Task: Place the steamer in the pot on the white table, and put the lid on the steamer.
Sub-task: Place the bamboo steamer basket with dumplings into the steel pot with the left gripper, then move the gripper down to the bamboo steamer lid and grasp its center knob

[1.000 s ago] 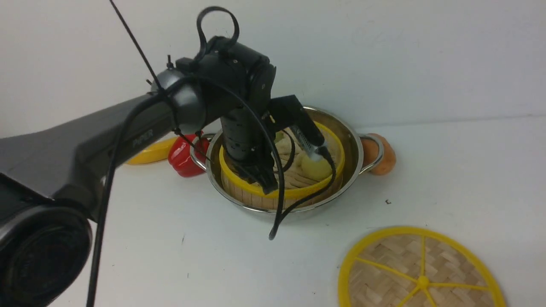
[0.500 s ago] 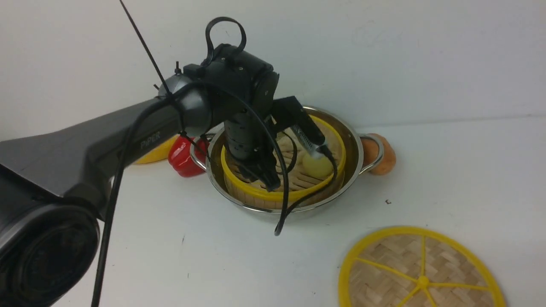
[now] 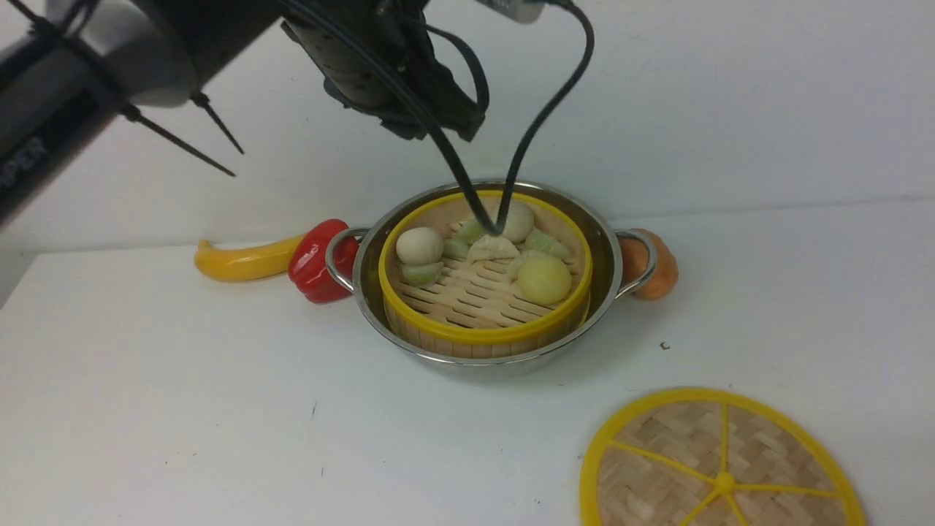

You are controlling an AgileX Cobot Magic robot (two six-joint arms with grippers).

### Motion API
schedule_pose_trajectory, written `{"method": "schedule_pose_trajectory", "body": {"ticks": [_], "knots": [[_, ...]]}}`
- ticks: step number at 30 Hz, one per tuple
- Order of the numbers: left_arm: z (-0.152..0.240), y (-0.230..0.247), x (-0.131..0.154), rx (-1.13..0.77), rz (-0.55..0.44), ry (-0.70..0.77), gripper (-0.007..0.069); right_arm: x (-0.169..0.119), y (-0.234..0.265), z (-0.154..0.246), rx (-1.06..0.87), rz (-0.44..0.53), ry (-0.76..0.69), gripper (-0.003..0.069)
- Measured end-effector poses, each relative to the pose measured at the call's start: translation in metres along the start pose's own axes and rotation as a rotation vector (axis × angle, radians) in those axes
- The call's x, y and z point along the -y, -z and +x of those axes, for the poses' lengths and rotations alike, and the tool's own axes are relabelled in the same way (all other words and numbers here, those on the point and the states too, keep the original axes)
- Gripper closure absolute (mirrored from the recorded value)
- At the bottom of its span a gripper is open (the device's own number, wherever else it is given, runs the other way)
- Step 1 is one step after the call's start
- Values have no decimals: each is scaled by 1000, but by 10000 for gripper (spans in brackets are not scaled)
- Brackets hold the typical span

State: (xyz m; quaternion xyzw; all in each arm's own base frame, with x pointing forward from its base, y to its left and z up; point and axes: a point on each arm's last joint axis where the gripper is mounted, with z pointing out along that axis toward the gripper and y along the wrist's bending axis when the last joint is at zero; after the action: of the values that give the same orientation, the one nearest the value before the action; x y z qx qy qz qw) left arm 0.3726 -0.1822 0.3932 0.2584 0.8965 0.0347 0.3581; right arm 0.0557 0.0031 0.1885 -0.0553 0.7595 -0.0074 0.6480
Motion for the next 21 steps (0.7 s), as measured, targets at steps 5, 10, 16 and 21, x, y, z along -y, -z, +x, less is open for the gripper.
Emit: {"method": "schedule_pose_trajectory", "body": {"ticks": [5, 10, 16, 21], "knots": [[0, 41, -7, 51, 12, 63, 440, 0, 0, 0, 0, 0, 0, 410], [9, 98, -14, 93, 58, 122, 529, 0, 0, 0, 0, 0, 0, 410], [14, 137, -15, 165, 122, 179, 572, 0, 0, 0, 0, 0, 0, 410], [16, 143, -17, 175, 118, 180, 575, 0, 0, 0, 0, 0, 0, 410]]}}
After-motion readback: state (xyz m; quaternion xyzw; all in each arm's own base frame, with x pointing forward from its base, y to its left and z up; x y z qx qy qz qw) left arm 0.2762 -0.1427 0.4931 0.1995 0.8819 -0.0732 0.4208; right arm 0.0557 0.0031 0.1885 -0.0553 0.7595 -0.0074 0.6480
